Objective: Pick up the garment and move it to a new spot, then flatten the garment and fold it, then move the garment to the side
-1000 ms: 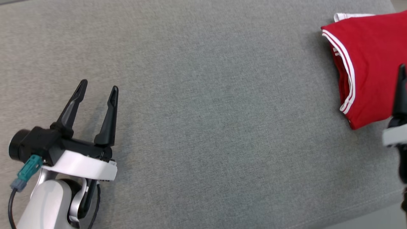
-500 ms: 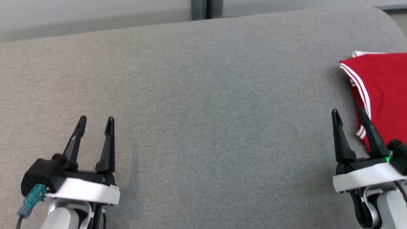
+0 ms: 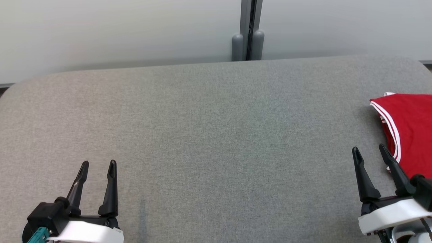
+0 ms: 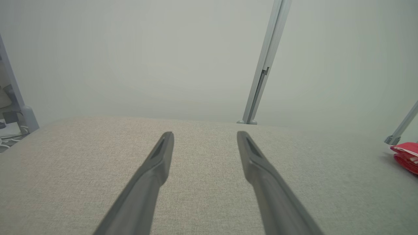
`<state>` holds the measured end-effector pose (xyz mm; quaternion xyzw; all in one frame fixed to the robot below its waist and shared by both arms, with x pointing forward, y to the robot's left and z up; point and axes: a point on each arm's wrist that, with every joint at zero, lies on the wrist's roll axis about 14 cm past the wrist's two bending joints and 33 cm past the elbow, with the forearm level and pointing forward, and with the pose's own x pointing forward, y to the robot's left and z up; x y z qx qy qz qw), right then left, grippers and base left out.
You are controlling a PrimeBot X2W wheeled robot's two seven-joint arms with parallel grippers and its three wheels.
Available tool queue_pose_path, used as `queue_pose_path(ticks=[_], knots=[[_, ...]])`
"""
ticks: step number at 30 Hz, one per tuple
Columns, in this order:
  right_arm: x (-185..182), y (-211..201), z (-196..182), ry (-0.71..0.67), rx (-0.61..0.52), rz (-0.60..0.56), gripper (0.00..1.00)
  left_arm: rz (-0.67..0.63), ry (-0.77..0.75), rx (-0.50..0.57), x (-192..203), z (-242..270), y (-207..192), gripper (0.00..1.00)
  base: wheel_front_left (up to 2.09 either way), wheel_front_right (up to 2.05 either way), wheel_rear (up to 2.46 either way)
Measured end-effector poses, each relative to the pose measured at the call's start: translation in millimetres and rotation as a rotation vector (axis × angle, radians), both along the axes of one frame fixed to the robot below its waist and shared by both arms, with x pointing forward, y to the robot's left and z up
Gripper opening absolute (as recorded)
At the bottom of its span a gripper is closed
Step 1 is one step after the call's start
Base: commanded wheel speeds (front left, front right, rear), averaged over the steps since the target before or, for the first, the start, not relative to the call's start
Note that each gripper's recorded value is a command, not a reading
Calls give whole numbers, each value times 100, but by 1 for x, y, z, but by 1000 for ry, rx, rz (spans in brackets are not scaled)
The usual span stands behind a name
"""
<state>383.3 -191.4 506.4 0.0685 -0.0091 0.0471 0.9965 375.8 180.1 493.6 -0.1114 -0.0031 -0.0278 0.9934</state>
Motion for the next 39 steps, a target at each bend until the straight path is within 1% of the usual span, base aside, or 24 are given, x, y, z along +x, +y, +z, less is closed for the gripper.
queue_pose_path(ticks=[8, 17, 39], knots=[[-13, 0, 7, -1, -10, 2, 100, -3, -9, 11, -14, 4, 2, 100, 0, 0, 0], [-30, -6, 10, 11, -18, -12, 100, -16, 20, 26, -29, -2, 2, 100, 0, 0, 0], [-34, -6, 11, 13, -14, -25, 100, -6, 35, 34, -31, -6, 6, 100, 0, 0, 0]])
